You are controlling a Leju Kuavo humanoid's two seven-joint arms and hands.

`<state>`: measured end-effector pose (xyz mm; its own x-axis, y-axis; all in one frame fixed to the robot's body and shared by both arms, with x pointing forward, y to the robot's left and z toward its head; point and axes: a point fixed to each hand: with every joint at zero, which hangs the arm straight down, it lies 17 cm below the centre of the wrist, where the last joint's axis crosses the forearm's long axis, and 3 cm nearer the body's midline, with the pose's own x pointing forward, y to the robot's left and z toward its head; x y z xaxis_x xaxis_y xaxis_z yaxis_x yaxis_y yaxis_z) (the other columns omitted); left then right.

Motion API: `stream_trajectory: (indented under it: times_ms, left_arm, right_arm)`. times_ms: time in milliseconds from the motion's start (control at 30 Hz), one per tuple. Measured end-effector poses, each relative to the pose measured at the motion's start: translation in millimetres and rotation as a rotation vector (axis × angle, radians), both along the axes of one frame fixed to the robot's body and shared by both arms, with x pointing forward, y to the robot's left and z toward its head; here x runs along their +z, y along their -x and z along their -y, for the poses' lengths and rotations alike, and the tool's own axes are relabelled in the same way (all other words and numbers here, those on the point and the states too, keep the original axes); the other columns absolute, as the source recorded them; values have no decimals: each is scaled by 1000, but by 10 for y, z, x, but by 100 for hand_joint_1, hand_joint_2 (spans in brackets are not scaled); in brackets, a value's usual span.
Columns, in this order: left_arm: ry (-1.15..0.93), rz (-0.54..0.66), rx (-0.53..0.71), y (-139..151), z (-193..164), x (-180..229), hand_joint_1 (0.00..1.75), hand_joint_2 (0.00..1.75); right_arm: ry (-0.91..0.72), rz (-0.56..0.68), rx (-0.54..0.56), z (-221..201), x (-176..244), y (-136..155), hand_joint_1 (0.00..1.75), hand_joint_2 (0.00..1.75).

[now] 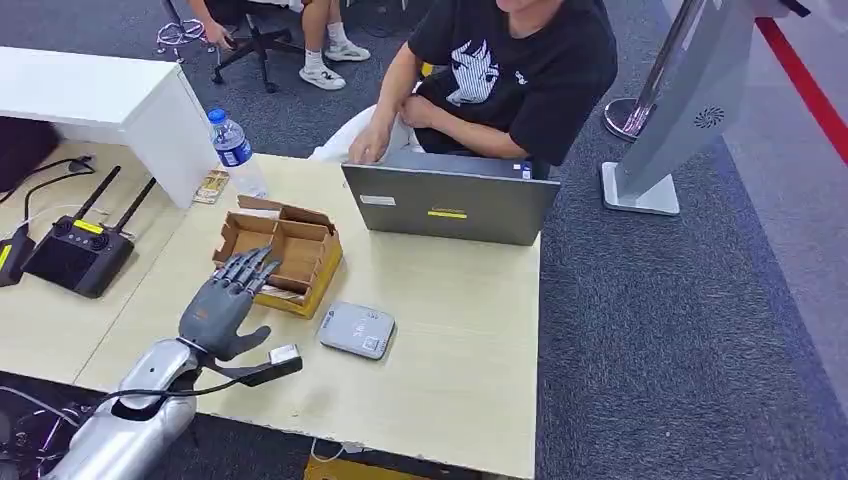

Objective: Pass the card to the sensor for recognition and then transmit it.

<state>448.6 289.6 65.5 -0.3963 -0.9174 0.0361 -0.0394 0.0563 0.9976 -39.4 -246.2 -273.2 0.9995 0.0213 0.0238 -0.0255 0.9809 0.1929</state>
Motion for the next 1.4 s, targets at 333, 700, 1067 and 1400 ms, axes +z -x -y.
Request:
stream_trajectory:
  times_ms: [333,700,1067,1400]
  left_arm:
    - [23,81,35,-28,-137,49,0,175]
    - [41,65,57,-88,-130,-53,0,175]
    - [31,69,71,-224,-92,-80,175,175]
    - [35,67,71,-237,-89,-108,175,175]
  right_arm:
    - [-1,9,5,-2,1,-11,0,175]
    - [-5,9,19,-8,3,-3,0,175]
    - [-5,9,27,-9,3,2,0,175]
    - [-6,9,36,-11,4,9,0,175]
